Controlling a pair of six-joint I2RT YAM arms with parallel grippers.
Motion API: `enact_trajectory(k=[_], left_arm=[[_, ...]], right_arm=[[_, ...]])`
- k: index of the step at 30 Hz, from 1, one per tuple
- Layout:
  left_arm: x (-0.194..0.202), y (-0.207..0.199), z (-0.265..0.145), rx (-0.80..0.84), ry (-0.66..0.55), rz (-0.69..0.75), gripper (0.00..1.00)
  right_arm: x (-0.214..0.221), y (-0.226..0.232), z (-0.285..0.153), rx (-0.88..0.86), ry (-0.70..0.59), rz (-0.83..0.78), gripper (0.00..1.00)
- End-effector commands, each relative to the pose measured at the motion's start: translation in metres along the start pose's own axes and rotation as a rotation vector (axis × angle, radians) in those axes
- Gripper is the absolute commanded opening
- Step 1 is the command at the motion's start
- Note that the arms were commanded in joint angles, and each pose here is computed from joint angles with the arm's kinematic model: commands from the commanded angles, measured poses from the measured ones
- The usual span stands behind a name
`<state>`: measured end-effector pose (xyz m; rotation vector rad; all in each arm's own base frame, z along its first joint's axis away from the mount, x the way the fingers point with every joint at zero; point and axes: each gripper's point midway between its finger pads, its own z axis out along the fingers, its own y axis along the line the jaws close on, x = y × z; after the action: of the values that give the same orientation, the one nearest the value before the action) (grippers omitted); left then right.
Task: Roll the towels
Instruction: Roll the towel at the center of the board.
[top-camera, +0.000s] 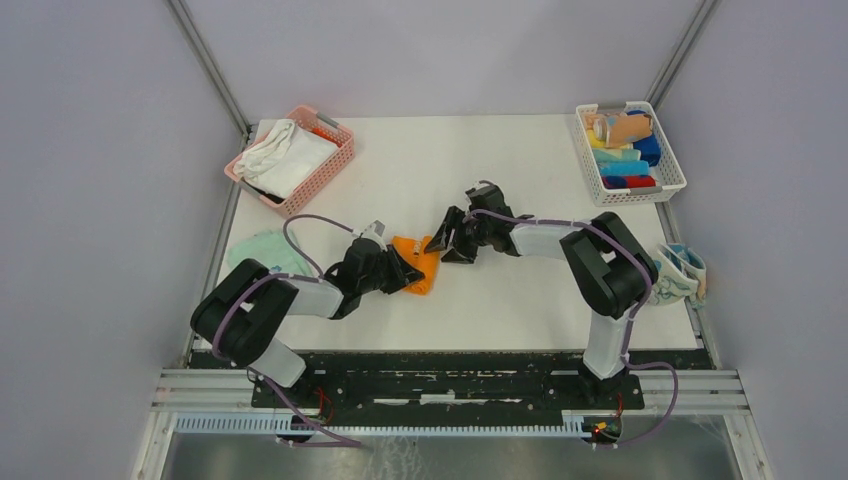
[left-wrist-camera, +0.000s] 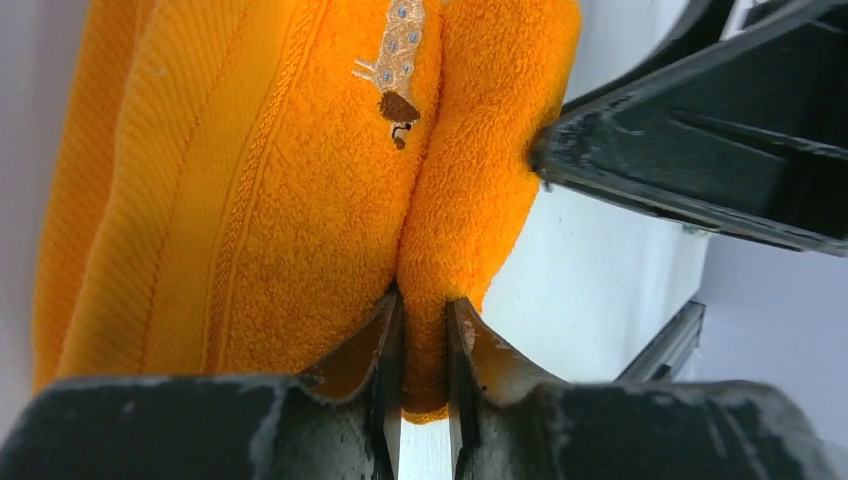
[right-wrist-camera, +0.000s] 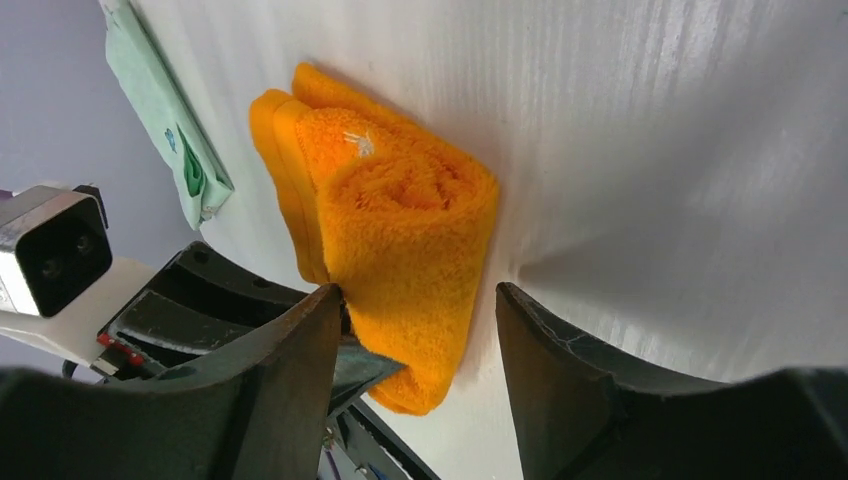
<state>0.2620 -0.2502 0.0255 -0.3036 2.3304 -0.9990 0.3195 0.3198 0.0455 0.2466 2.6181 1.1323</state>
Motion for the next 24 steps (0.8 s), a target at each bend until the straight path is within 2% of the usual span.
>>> enact_trajectory(k=[1,6,9,13,18,24], left_arm=[[0.027,0.014,0.0,-0.012,0.14,-0.093,0.16],[0.03,0.02,0.004,-0.051,0.169,-0.106,0.17],[0.029,0.023,0.004,-0.072,0.174,-0.092,0.2],[0.022,0.018,-0.002,-0.083,0.148,-0.03,0.29],[0.012,-0.009,-0.016,-0.14,0.059,0.195,0.47],[-0.004,-0.056,-0.034,-0.279,-0.146,0.531,0.63]], right_arm=[[-0.008,0.007,0.015,-0.067,-0.03,0.043,0.66],[-0.005,-0.027,0.028,0.056,-0.044,0.081,0.64],[-0.003,-0.045,0.03,0.131,-0.042,0.095,0.57],[-0.001,-0.067,0.024,0.271,-0.034,0.089,0.48],[-0.001,-0.08,0.006,0.439,-0.022,0.06,0.33],[0.001,-0.075,-0.001,0.492,0.005,0.012,0.31]])
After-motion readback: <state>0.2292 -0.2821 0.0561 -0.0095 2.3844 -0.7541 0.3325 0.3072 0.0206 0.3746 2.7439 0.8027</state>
